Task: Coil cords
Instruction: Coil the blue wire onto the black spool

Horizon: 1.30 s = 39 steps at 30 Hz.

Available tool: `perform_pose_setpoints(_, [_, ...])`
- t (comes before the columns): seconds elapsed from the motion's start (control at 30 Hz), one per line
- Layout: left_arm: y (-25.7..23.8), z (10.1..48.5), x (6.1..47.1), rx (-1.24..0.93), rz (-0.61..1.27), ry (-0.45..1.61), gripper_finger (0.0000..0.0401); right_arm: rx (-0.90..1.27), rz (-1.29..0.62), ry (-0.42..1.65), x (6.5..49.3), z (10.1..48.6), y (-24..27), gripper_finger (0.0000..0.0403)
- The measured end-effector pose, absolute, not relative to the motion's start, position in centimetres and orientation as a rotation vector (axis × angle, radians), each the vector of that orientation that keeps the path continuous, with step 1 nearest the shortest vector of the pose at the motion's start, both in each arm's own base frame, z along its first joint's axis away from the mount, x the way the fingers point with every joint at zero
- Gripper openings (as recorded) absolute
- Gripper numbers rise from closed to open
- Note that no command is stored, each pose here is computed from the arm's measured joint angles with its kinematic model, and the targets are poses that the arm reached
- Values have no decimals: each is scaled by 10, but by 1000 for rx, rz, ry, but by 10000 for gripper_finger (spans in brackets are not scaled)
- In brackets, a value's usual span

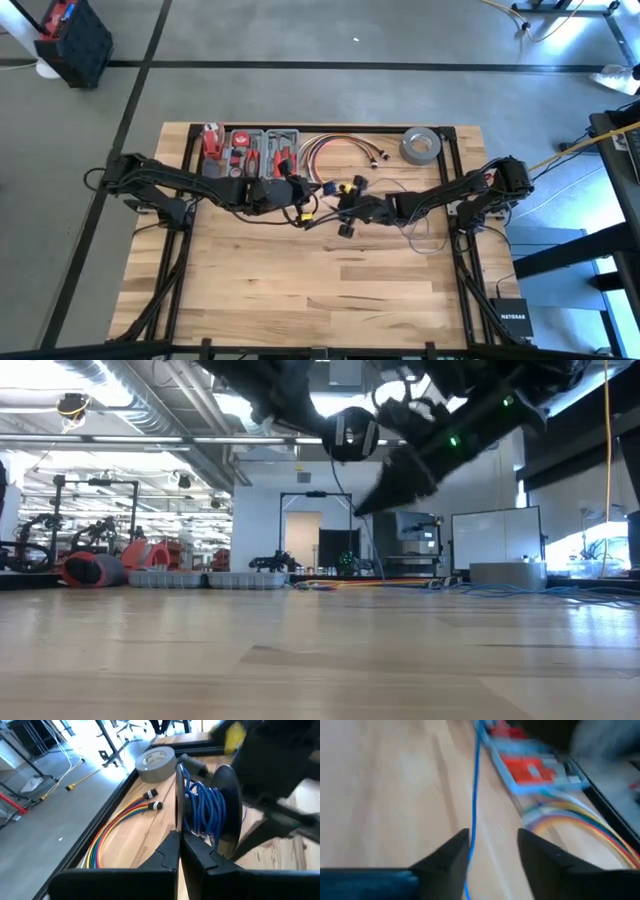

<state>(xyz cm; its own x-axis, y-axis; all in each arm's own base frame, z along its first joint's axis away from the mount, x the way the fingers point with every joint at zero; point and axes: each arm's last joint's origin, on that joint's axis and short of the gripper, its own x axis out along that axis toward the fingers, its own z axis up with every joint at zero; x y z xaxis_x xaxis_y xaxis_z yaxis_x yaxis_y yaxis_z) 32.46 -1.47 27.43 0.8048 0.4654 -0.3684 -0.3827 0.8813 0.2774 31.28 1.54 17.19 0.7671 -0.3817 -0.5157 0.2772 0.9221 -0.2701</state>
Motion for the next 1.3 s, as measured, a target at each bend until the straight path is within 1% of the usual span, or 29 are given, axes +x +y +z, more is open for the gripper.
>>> perform_pose_setpoints(0.1, [-17,276,324,200,447,441,0,-248,-407,685,302,175,13,217])
perform_pose_setpoints(0.2, [-22,279,320,210,429,438,0,-298,-472,754,289,182,10,235])
perform_pose_setpoints(0.27, [-26,284,317,207,417,419,0,-334,-512,807,280,183,8,237])
perform_pose_setpoints(0.33, [-30,289,313,208,405,404,0,-346,-535,817,274,186,7,236])
perform_pose_setpoints(0.47, [-34,291,310,224,410,409,0,-359,-522,845,263,178,6,224])
perform_pose_setpoints(0.63, [-31,290,311,238,416,411,0,-366,-439,730,258,160,6,210])
perform_pose_setpoints(0.77, [-17,283,312,208,392,397,0,-262,-358,554,252,150,-1,202])
perform_pose_setpoints(0.9, [0,272,311,145,383,402,0,-196,-315,456,245,145,-8,200])
perform_pose_setpoints(1.03, [7,269,311,119,402,409,0,-173,-293,446,244,144,-9,199])
perform_pose_setpoints(1.3, [3,266,310,131,382,437,0,-151,-299,428,245,146,-9,199])
